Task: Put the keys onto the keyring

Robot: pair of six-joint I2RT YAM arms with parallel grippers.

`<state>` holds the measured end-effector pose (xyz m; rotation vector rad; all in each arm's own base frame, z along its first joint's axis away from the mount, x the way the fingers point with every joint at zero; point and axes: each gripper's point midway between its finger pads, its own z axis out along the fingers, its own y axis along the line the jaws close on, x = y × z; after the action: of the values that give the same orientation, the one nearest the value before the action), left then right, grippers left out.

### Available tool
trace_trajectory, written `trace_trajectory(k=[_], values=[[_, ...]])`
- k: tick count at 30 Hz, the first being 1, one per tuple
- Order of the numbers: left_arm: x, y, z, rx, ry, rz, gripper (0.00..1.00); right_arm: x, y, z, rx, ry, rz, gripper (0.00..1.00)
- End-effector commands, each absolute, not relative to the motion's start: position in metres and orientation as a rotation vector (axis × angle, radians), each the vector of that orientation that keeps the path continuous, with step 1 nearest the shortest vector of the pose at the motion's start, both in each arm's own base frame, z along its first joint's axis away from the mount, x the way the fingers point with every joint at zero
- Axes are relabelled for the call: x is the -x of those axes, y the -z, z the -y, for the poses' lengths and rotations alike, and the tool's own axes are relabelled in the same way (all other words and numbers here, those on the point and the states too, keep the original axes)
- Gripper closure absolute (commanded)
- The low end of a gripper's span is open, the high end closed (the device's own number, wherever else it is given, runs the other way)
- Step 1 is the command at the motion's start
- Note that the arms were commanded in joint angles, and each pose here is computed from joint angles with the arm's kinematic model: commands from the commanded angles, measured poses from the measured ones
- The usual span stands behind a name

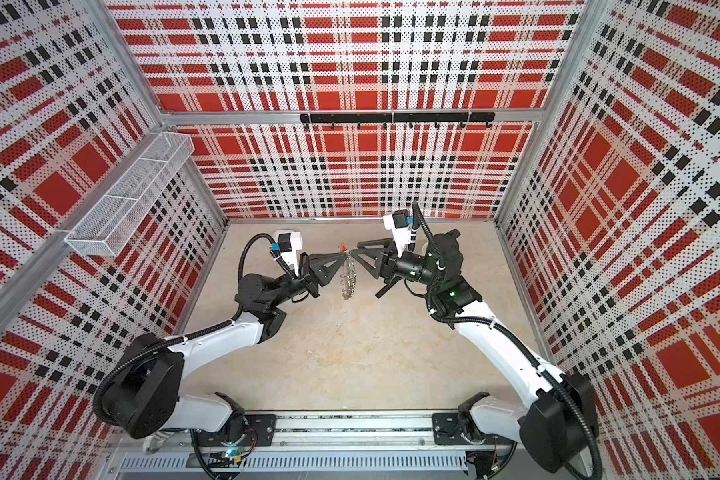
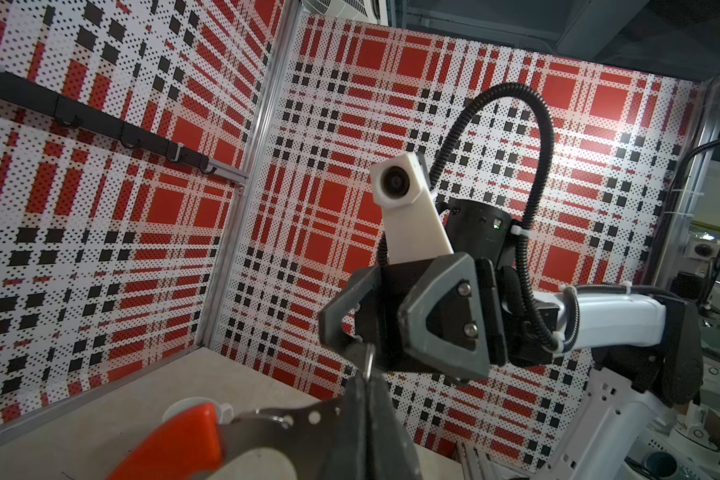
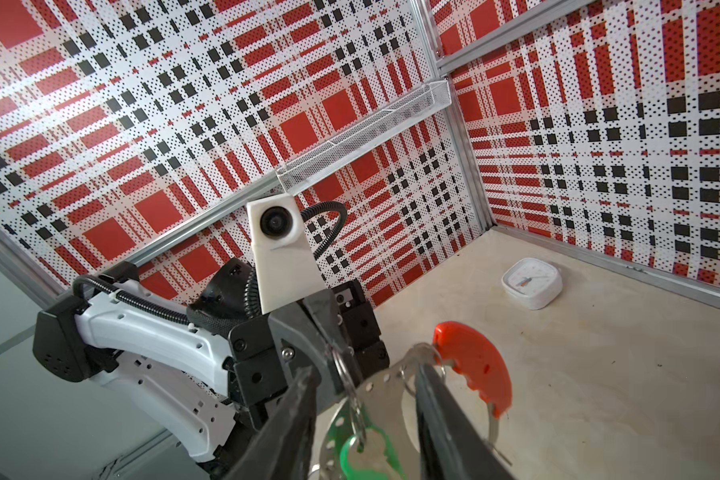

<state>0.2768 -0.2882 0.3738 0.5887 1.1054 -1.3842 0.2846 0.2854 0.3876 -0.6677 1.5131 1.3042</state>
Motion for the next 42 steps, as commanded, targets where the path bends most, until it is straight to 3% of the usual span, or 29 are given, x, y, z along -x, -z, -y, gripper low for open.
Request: trace_trajectory(k=[1, 6, 14, 17, 19, 25, 34, 42], values=[[-0.267, -0.385, 0.285, -0.610, 1.387, -1.037, 1.00, -0.280, -0.390, -0.295, 0.717, -1.332, -1.488, 0.63], [-0.266, -0.386, 0.285, -0.612, 1.388, -1.035, 1.00, -0.279, -0.387, -0.299, 0.726, -1.342, -1.488, 0.73], [-0.268, -0.382, 0.288, -0.620, 1.399, -1.046, 1.00, -0.279, -0.388, -0.299, 0.734, -1.322, -1.488, 1.00], [-0.269, -0.375, 0.287, -0.632, 1.390, -1.062, 1.00, -0.284, -0.381, -0.298, 0.747, -1.268, -1.527, 1.00], [-0.271, -0.370, 0.283, -0.646, 1.356, -1.075, 0.88, -0.292, -0.370, -0.296, 0.762, -1.176, -1.584, 1.00], [-0.289, -0.341, 0.267, -0.686, 1.140, -1.192, 0.68, -0.312, -0.347, -0.285, 0.792, -0.920, -1.697, 1.00], [-0.308, -0.297, 0.262, -1.035, 0.657, -1.357, 0.63, -0.339, -0.316, -0.267, 0.908, -0.375, -1.834, 1.00], [-0.311, -0.290, 0.282, -1.225, 0.641, -1.377, 0.63, -0.322, -0.318, -0.279, 1.011, -0.446, -1.770, 1.00]])
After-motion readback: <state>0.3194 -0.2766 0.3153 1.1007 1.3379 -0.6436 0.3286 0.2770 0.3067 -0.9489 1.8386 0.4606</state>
